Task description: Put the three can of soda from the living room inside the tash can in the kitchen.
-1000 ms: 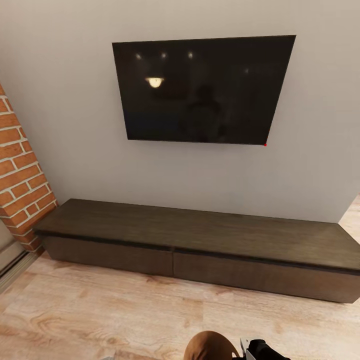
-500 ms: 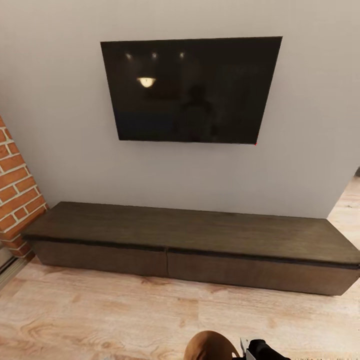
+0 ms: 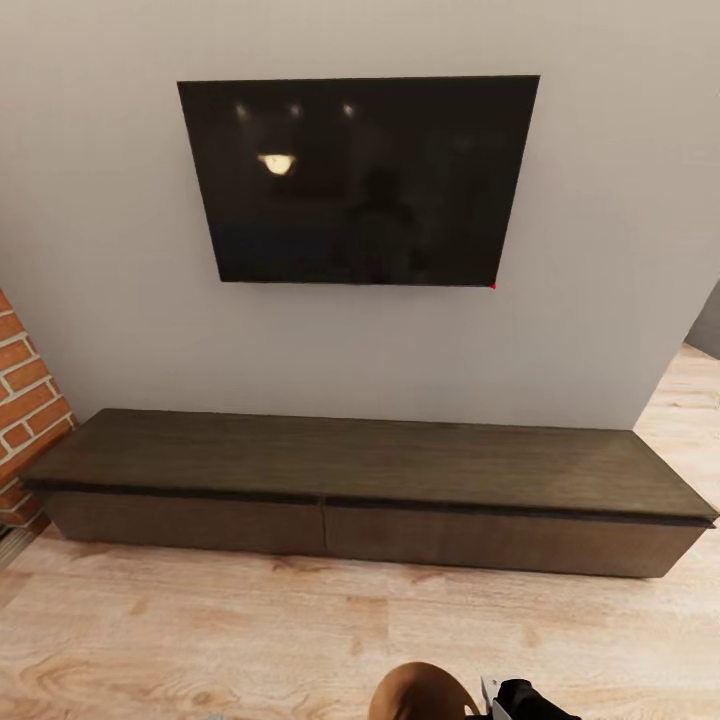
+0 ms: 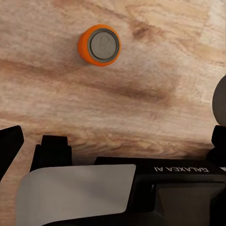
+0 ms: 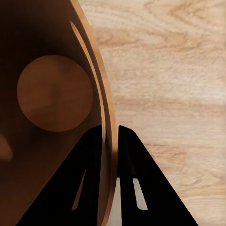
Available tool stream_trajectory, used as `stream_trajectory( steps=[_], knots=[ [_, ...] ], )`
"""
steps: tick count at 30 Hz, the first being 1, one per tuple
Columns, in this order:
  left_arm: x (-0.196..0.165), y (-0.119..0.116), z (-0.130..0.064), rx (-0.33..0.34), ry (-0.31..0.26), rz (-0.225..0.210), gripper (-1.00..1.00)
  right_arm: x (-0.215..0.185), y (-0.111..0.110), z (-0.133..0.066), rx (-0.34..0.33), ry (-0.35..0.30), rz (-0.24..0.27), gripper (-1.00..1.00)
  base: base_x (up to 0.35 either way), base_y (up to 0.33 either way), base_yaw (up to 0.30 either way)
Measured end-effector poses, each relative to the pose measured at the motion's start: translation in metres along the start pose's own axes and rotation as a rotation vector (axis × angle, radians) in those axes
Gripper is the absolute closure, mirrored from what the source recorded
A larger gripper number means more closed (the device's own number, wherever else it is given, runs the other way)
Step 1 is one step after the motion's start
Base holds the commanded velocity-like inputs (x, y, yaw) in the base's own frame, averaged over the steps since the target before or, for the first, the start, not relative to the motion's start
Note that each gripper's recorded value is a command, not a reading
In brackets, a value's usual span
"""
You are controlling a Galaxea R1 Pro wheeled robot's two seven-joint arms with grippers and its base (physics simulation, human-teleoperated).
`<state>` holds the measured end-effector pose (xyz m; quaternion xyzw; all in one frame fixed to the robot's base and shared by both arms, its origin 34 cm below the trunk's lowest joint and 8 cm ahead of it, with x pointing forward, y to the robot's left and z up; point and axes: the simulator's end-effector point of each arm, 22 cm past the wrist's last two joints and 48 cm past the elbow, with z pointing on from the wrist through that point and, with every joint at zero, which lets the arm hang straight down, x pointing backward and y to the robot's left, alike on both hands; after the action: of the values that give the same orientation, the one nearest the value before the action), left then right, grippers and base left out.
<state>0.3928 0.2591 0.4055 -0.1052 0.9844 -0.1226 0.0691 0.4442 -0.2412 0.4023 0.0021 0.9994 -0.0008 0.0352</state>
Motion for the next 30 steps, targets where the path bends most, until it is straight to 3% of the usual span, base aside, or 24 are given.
stream_trajectory(
  steps=[10,19,22,25,27,28,30],
  knots=[
    [0.000,-0.001,0.000,0.001,-0.003,0.002,-1.00,0.009,-0.001,0.002,0.001,0.011,0.002,1.00,0.000,0.000,-0.003],
    [-0.001,-0.001,0.000,0.001,-0.006,0.003,-1.00,-0.009,-0.003,-0.002,0.003,-0.027,-0.006,1.00,0.000,0.000,0.000],
    [-0.001,-0.001,0.000,0.001,-0.007,0.003,-1.00,-0.036,0.000,-0.012,-0.009,-0.073,0.010,1.00,0.000,0.000,0.000],
    [-0.001,-0.001,0.000,0.002,-0.007,0.003,-1.00,-0.069,-0.009,-0.035,-0.005,-0.074,0.011,1.00,0.000,0.000,0.000],
    [-0.001,-0.002,0.000,0.002,-0.007,0.003,-1.00,-0.085,-0.022,-0.051,0.007,-0.061,0.008,1.00,0.000,0.000,0.000],
    [-0.001,-0.002,0.001,0.003,-0.006,0.003,-1.00,-0.095,-0.036,-0.070,0.008,-0.035,0.021,1.00,0.000,0.000,0.000],
    [-0.001,-0.002,0.000,0.003,-0.006,0.003,-1.00,-0.123,-0.062,-0.096,0.045,-0.081,0.016,1.00,0.000,0.000,0.000]
  ],
)
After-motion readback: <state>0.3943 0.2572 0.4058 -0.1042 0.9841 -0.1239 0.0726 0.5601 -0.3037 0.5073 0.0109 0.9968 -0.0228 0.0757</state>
